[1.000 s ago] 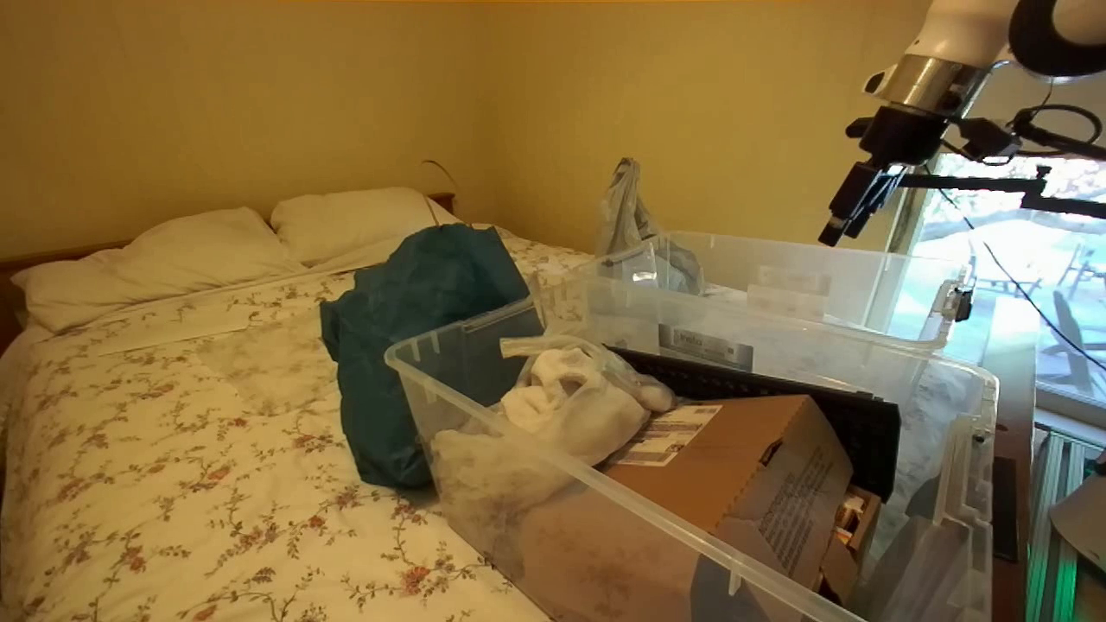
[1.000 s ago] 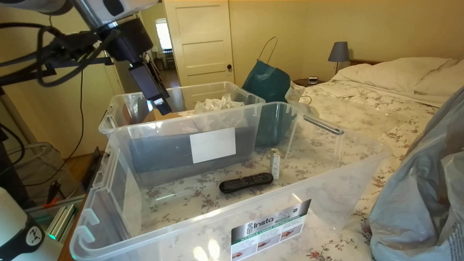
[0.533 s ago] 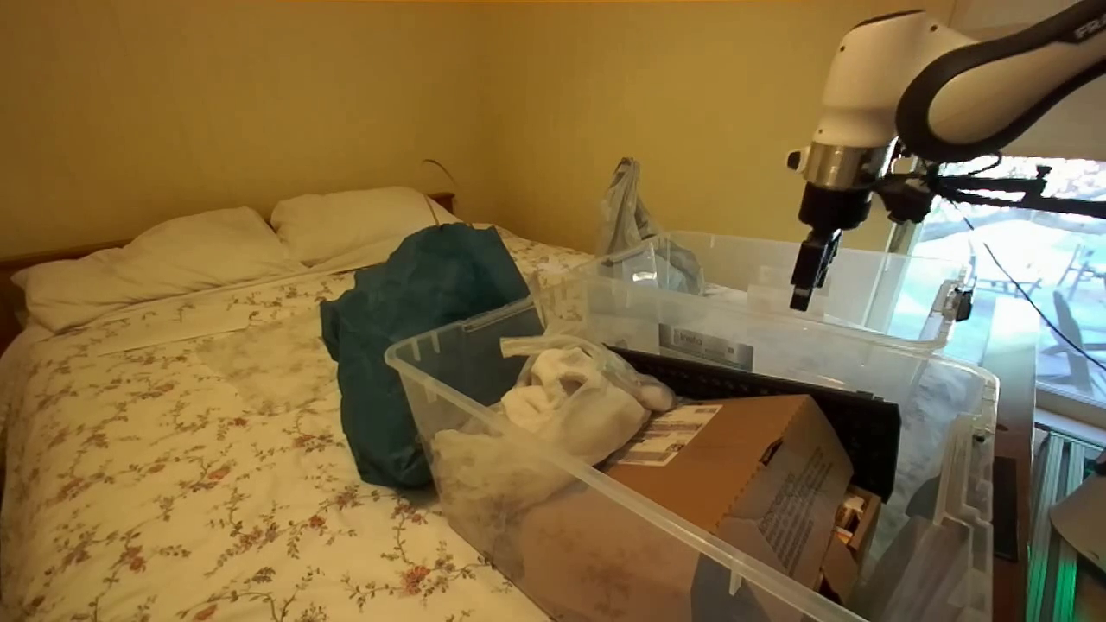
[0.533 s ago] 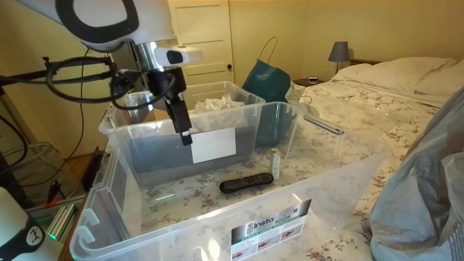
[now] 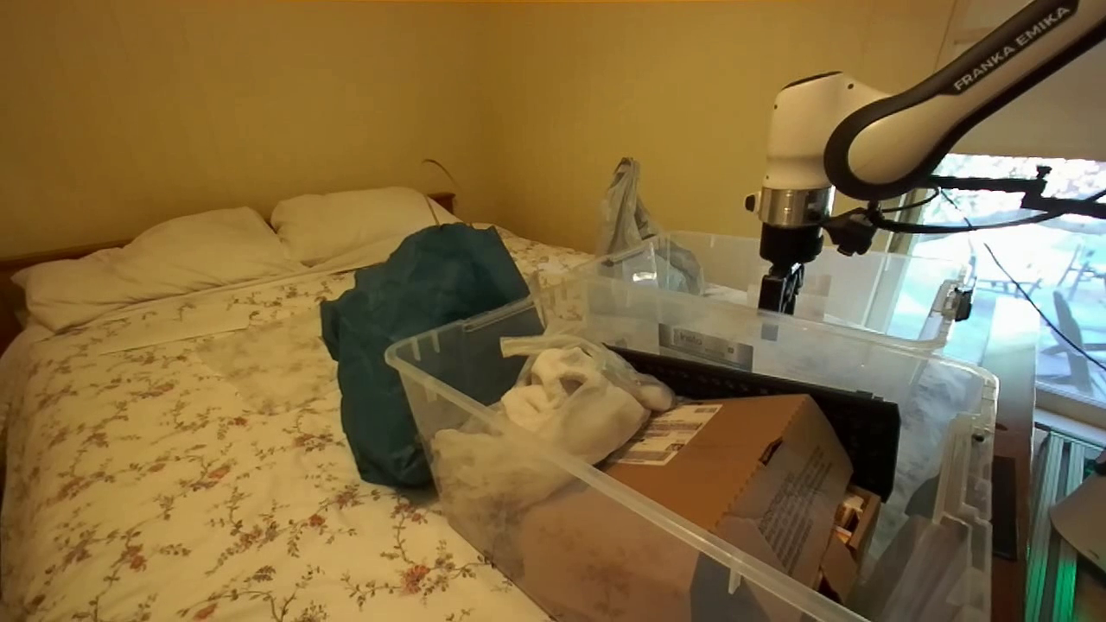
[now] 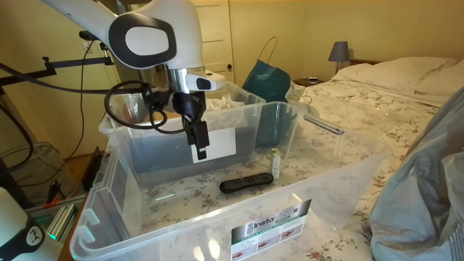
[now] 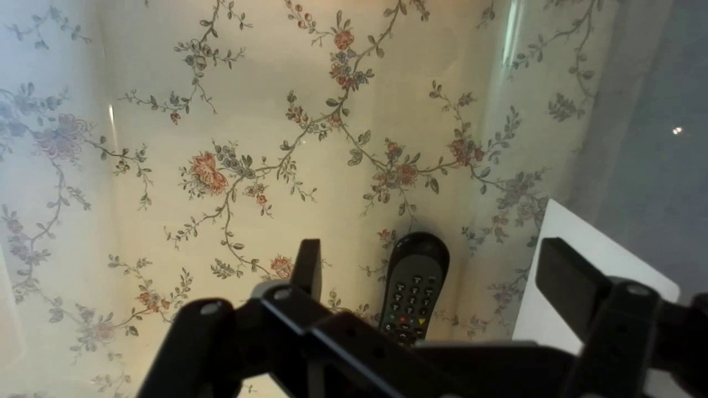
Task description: Move the remote to the storage on the left
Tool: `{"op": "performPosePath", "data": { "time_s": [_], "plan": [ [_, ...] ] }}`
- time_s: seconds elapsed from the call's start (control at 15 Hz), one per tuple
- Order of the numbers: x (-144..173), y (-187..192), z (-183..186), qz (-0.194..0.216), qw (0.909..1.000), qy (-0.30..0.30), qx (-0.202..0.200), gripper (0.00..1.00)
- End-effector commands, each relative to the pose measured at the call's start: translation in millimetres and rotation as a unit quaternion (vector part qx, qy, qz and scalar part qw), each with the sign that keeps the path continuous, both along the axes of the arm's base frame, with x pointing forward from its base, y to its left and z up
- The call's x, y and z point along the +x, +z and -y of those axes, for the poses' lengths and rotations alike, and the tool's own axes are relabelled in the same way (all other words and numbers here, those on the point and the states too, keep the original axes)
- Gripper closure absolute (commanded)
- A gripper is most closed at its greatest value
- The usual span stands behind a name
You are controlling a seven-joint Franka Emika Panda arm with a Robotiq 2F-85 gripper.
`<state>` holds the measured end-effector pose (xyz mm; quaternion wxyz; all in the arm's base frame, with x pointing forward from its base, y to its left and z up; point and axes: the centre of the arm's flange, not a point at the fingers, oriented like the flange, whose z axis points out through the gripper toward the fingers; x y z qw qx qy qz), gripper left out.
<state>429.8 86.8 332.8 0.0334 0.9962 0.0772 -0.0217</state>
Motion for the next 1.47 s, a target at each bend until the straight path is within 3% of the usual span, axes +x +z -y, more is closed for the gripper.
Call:
{"op": "performPosePath", "data": {
  "time_s": [0.0,0.4,0.8,0.93,1.0,1.4],
  "plan": [
    [15.2,-3.9,5.9,-0.009,0.9988,-0.040,0.026,0.00],
    [70.8,-50.5,40.7,-0.071,0.9939,-0.046,0.070,0.00],
    [123.2,-95.3,30.4,-0.127,0.9841,-0.035,0.120,0.00],
    [128.4,-100.4,24.4,-0.130,0.9866,-0.046,0.087,0.00],
    [105.4,-96.4,30.9,-0.117,0.9874,-0.040,0.099,0.00],
    [107.0,-112.4,21.3,-0.150,0.9812,-0.003,0.122,0.00]
  ]
}}
